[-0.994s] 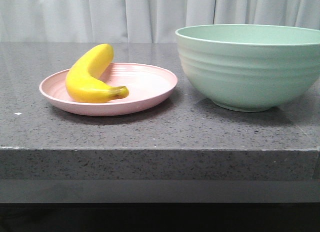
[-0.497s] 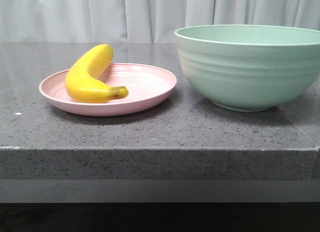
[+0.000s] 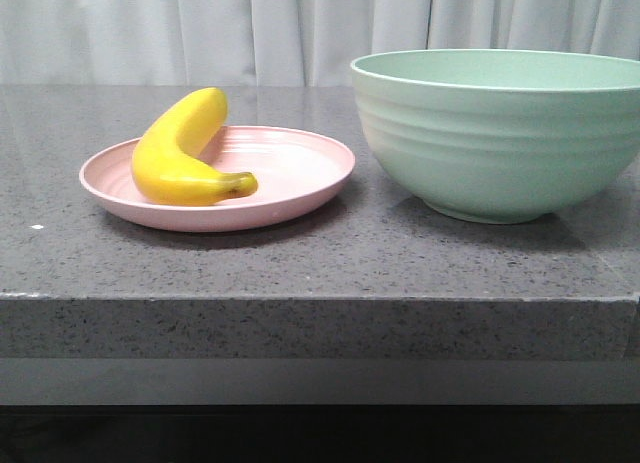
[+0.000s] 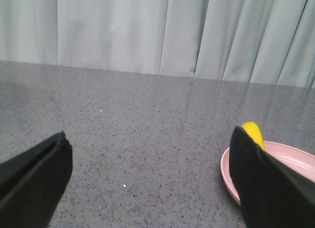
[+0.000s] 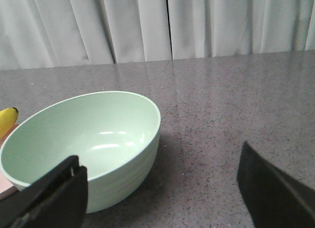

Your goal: Transfer banana from pink plate to green bowl

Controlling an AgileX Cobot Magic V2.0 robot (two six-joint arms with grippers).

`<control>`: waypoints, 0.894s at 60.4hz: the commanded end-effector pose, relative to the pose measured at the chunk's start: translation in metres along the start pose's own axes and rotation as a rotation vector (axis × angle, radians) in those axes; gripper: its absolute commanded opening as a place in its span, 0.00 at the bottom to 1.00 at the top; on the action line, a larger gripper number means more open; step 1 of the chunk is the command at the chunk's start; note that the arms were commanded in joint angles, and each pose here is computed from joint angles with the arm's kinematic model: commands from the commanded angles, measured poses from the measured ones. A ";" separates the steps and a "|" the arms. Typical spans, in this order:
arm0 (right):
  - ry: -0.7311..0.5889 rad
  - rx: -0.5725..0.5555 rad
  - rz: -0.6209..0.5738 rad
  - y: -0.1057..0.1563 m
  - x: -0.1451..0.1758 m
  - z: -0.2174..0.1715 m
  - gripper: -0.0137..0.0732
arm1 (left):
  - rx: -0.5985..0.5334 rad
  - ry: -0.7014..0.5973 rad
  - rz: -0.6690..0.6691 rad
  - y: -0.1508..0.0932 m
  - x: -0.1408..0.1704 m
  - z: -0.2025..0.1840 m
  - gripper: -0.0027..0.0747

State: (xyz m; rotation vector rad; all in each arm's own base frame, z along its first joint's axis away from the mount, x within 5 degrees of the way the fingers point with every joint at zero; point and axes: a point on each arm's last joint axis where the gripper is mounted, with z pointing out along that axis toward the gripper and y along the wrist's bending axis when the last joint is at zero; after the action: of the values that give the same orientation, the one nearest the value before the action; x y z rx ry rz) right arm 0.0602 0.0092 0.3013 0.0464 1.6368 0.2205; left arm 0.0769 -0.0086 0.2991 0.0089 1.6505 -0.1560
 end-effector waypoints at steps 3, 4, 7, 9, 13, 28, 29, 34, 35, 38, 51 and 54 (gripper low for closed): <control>-0.092 0.002 -0.002 0.002 -0.018 -0.001 0.90 | 0.056 0.020 -0.005 -0.008 -0.028 0.006 0.89; -0.092 0.002 -0.002 0.002 -0.018 -0.001 0.90 | 0.064 0.035 0.005 -0.009 -0.031 0.008 0.89; -0.092 0.002 -0.002 0.002 -0.018 -0.001 0.90 | 0.095 0.089 0.029 -0.013 -0.039 0.014 0.89; -0.092 0.002 -0.002 0.002 -0.018 -0.001 0.90 | 0.119 0.132 0.037 -0.017 -0.045 0.020 0.89; -0.092 0.002 -0.002 0.002 -0.018 -0.001 0.90 | 0.165 0.213 0.046 -0.025 -0.055 0.032 0.89; -0.091 0.002 -0.002 0.002 -0.018 -0.001 0.90 | 0.348 0.602 0.015 -0.078 -0.055 0.104 0.88; -0.091 0.002 -0.002 0.002 -0.018 -0.001 0.90 | 0.352 0.618 0.012 -0.081 -0.054 0.108 0.88; -0.091 0.002 -0.002 0.002 -0.018 -0.001 0.90 | 0.367 0.688 0.007 -0.097 -0.049 0.132 0.88; -0.091 0.002 -0.002 0.002 -0.018 -0.001 0.90 | 0.370 0.696 0.011 -0.100 -0.048 0.136 0.87; -0.091 0.002 -0.002 0.002 -0.018 -0.001 0.90 | 0.380 0.718 0.013 -0.108 -0.046 0.148 0.86; -0.091 0.002 -0.002 0.002 -0.018 -0.001 0.90 | 0.378 0.808 0.010 -0.131 -0.030 0.192 0.81; -0.091 0.002 -0.002 0.002 -0.018 -0.001 0.90 | 0.373 0.824 0.011 -0.134 -0.026 0.200 0.81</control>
State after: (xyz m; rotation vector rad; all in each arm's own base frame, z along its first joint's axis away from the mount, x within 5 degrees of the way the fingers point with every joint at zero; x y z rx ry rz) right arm 0.0602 0.0092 0.3013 0.0464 1.6368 0.2205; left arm 0.2548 -0.1527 0.3071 0.4554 2.4871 -0.4494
